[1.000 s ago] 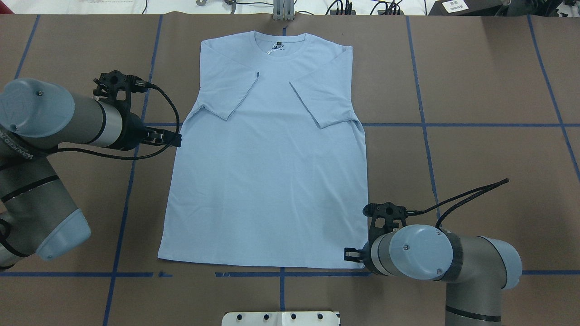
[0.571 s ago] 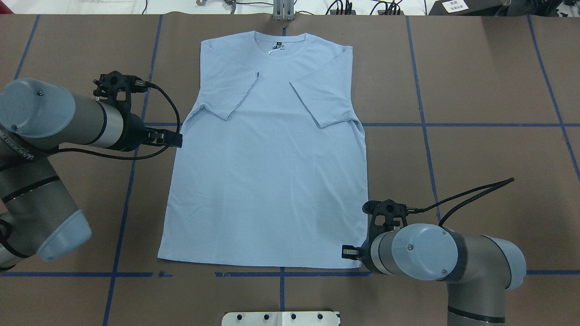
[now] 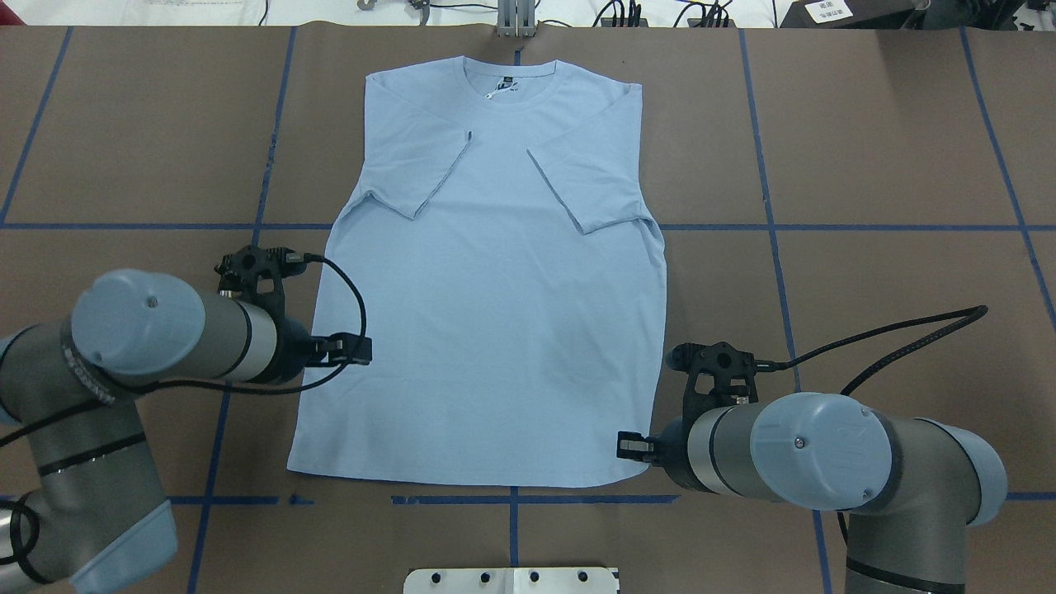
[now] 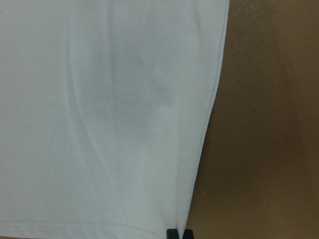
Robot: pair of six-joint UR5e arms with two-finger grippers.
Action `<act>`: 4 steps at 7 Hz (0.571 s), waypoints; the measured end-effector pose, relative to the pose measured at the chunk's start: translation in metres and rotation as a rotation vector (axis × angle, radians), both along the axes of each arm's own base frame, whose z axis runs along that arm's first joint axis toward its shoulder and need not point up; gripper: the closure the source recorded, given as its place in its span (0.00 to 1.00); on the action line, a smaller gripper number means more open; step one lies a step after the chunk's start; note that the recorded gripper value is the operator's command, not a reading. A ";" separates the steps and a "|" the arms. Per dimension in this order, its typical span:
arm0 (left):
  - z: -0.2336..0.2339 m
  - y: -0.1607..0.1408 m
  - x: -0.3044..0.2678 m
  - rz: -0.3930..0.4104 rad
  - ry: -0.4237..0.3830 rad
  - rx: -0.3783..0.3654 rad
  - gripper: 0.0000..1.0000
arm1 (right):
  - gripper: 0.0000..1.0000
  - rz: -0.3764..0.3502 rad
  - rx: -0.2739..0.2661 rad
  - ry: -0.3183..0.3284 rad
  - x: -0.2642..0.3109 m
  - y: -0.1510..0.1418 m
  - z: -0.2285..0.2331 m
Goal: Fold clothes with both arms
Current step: 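Move both grippers down to the hem corners nearest the robot, then grasp the hem corners nearest the robot with both grippers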
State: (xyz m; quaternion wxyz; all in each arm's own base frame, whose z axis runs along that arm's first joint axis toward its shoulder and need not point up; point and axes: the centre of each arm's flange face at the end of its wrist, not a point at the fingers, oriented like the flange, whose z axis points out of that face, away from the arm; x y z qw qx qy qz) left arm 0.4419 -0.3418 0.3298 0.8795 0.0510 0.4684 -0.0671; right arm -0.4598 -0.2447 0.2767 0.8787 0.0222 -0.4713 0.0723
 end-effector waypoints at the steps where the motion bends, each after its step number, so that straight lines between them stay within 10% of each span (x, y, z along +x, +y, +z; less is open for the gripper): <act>1: 0.018 0.025 0.006 -0.009 -0.027 -0.043 0.01 | 1.00 0.006 0.003 -0.005 0.003 -0.002 -0.002; 4: 0.047 0.064 0.003 0.000 -0.076 -0.091 0.01 | 1.00 0.013 0.006 -0.006 0.004 -0.004 -0.002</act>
